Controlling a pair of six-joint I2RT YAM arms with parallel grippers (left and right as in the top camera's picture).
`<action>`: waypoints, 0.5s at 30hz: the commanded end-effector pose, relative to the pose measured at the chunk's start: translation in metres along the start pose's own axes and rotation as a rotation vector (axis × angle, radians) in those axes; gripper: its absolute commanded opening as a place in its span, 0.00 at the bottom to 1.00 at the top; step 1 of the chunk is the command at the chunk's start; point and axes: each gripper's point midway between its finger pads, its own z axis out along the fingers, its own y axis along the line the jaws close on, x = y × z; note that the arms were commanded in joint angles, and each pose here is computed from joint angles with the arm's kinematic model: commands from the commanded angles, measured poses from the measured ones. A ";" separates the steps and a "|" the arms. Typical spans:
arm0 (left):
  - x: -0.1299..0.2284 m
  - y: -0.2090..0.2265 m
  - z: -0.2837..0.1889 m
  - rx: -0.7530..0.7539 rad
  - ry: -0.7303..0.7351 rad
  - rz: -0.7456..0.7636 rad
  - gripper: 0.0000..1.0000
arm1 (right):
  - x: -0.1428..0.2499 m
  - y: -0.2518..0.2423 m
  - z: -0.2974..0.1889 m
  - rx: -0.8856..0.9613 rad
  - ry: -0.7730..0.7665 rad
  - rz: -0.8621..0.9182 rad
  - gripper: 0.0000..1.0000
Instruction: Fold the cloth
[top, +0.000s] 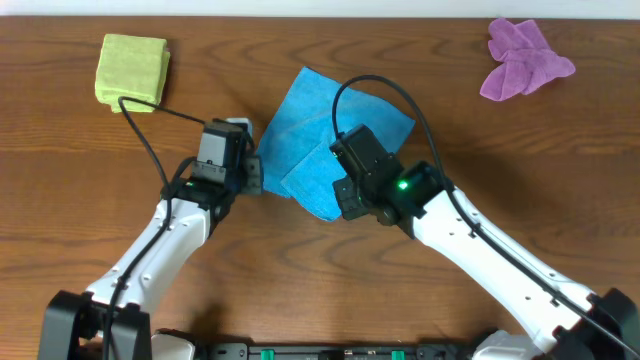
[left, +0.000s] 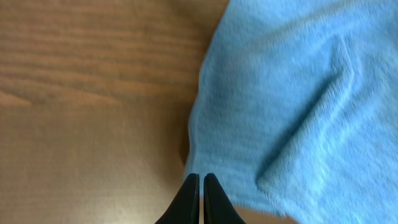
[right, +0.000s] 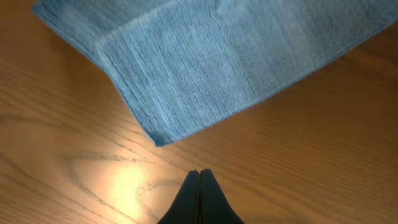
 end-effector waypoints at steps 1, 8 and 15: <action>0.007 0.015 0.016 -0.088 0.020 0.022 0.06 | -0.002 -0.001 -0.006 0.003 -0.028 0.043 0.02; 0.029 0.009 0.041 -0.041 0.103 0.014 0.06 | -0.002 -0.002 -0.006 0.004 -0.028 0.047 0.02; 0.021 0.003 0.035 -0.010 0.074 0.012 0.06 | -0.002 -0.002 -0.006 0.005 -0.028 0.047 0.02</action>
